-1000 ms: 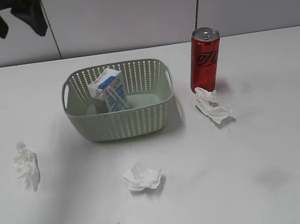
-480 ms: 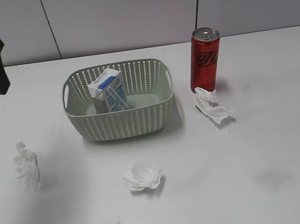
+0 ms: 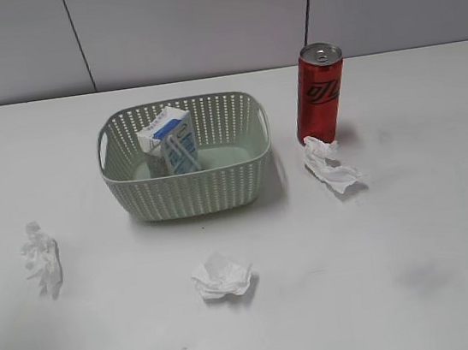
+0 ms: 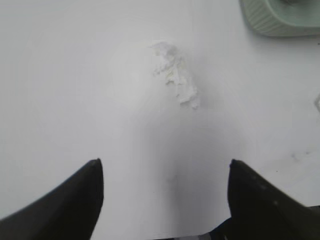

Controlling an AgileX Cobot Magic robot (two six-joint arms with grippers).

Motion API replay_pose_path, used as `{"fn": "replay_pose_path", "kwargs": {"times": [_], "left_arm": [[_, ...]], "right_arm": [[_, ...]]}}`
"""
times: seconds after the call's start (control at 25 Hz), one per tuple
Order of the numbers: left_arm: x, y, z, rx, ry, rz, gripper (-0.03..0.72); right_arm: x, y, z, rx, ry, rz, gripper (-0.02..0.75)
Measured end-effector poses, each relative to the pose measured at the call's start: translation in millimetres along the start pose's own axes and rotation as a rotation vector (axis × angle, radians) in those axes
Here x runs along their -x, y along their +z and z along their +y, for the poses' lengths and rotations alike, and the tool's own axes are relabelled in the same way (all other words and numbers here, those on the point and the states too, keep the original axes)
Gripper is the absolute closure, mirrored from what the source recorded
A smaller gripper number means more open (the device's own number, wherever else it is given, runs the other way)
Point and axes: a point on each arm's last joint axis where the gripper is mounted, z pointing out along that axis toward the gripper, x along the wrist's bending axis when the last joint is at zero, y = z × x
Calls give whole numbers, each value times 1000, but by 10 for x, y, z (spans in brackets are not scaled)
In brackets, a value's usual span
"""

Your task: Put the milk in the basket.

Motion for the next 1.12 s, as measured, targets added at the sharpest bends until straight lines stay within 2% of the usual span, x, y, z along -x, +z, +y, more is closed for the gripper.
{"fn": "replay_pose_path", "kwargs": {"times": [0.32,0.64,0.96,1.12], "left_arm": [[-50,-379,-615,168,-52,51,98],[-11,-600,-1328,378,-33,94,98],[6,-577,-1947,569,-16,124,98],[-19,-455,-2090,585,-14,149,98]], "right_arm": [[0,0,0,0,1,0,150],[0,0,0,0,0,0,150],[0,0,0,0,0,0,150],[0,0,0,0,1,0,150]]}}
